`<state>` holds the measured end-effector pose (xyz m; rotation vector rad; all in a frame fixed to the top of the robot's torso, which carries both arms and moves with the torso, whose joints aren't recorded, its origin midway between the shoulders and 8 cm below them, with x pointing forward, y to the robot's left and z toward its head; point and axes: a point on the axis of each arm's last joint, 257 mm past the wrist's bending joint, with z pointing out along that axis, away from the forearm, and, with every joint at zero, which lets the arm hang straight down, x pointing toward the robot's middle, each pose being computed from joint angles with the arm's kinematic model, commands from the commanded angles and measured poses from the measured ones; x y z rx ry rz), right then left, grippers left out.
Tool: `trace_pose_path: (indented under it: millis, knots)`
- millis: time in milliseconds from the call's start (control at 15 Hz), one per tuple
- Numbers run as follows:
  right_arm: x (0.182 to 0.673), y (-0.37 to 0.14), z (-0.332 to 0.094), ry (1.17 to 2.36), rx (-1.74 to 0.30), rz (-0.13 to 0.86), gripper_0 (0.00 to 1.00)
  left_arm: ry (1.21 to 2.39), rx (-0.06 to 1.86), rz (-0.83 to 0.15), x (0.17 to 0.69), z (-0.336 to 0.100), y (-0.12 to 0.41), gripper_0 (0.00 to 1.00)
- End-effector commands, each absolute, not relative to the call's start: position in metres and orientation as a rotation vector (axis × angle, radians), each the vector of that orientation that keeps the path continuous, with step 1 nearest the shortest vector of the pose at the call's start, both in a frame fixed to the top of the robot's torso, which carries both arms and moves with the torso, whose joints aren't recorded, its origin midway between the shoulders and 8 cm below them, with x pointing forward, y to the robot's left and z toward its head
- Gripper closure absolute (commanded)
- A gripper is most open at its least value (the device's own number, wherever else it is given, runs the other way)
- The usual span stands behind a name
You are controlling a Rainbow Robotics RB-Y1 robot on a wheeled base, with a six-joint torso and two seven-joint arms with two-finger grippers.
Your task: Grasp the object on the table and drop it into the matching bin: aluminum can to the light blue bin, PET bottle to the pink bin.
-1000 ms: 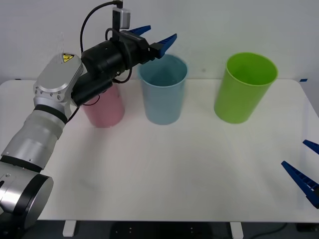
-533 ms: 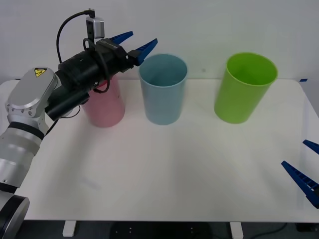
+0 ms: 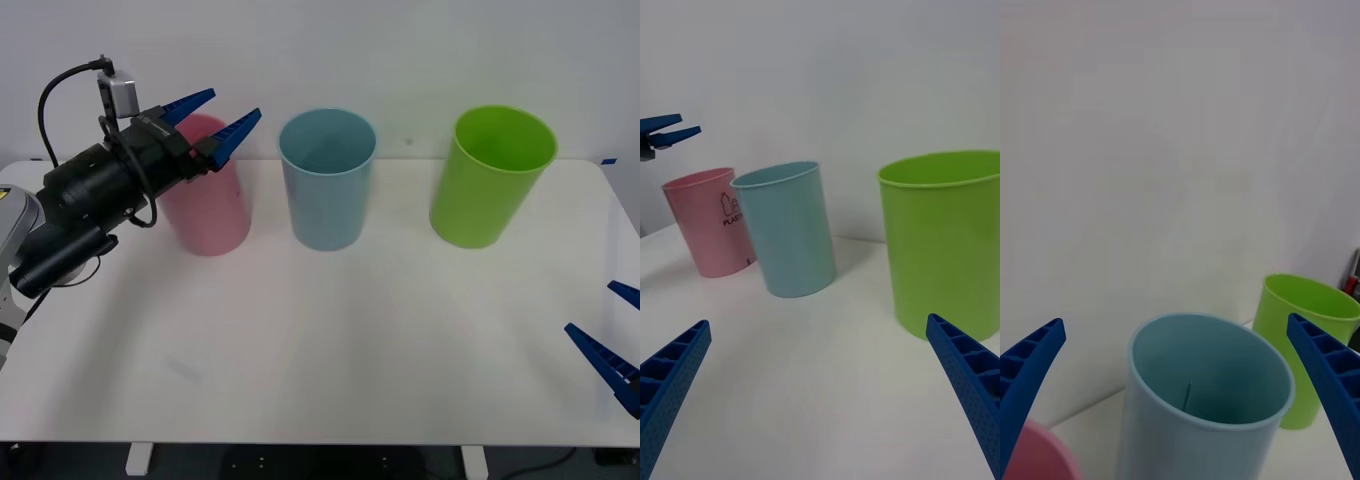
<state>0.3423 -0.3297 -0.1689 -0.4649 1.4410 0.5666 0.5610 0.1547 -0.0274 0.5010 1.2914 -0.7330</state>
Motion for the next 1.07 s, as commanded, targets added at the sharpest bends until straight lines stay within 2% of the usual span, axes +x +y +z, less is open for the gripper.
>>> trace_pose_path:
  millis: [67, 667, 1067]
  knots:
    - [0.342, -0.330, -0.169, 1.441, -0.465, 0.567, 0.00, 1.287, 0.524, -0.701, 0.536, -0.037, 0.181, 0.00]
    - [0.342, -0.330, -0.169, 1.441, -0.465, 0.567, 0.00, 1.431, 0.666, -0.459, 0.459, -0.087, 0.272, 0.00]
    - [0.342, -0.330, -0.169, 1.441, -0.465, 0.567, 0.00, 1.544, 0.546, -0.462, 0.422, -0.109, 0.304, 0.00]
